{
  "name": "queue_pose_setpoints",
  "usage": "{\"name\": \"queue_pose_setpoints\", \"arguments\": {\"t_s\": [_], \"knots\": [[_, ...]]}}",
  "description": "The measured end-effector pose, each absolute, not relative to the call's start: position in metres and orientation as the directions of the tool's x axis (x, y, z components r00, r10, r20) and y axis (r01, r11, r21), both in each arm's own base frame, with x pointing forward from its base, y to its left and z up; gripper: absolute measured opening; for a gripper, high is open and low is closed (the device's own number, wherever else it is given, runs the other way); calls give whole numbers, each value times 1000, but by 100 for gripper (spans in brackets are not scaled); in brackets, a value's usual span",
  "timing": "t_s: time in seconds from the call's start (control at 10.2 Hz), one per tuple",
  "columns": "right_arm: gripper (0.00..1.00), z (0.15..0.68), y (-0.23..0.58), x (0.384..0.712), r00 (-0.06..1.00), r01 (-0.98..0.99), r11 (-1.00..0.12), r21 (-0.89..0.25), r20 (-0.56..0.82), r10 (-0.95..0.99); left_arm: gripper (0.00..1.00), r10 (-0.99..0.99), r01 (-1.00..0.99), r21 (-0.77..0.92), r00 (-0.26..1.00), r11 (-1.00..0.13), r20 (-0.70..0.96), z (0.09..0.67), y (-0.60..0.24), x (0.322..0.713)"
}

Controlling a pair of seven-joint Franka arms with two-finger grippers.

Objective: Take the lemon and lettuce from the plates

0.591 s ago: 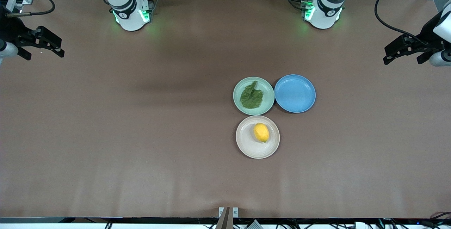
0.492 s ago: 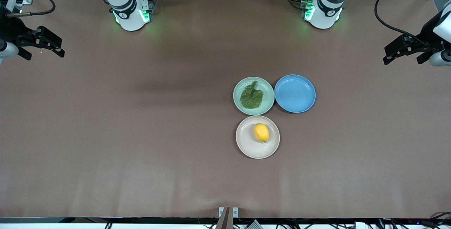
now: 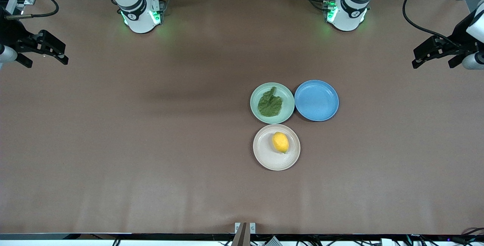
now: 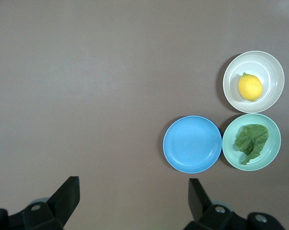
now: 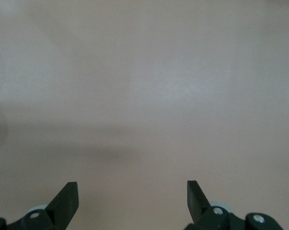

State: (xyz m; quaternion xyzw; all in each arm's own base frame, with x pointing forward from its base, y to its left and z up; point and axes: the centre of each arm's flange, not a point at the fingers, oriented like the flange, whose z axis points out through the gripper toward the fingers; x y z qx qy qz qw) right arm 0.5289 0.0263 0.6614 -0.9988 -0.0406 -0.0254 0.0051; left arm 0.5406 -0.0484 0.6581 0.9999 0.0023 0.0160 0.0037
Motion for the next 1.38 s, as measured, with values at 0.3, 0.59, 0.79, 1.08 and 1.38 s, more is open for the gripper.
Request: {"name": "queue_pose_setpoints", "arguments": {"t_s": [0.3, 0.59, 0.79, 1.08, 1.38], "knots": [[100, 656, 27, 531, 996, 82, -997, -8, 41, 82, 100, 0, 0, 7, 1000, -1000, 27, 656, -51, 541], [100, 656, 27, 531, 996, 83, -997, -8, 41, 82, 100, 1, 1, 5, 1000, -1000, 16, 650, -50, 545], [100, 656, 27, 531, 996, 83, -997, -8, 41, 83, 100, 13, 13, 10, 1000, -1000, 16, 650, -44, 545], [100, 656, 27, 531, 996, 83, -997, -8, 41, 83, 100, 73, 72, 39, 997, -997, 12, 650, -46, 545], [100, 656, 27, 531, 996, 83, -997, -8, 42, 83, 100, 84, 84, 68, 996, -994, -7, 645, -50, 546]]}}
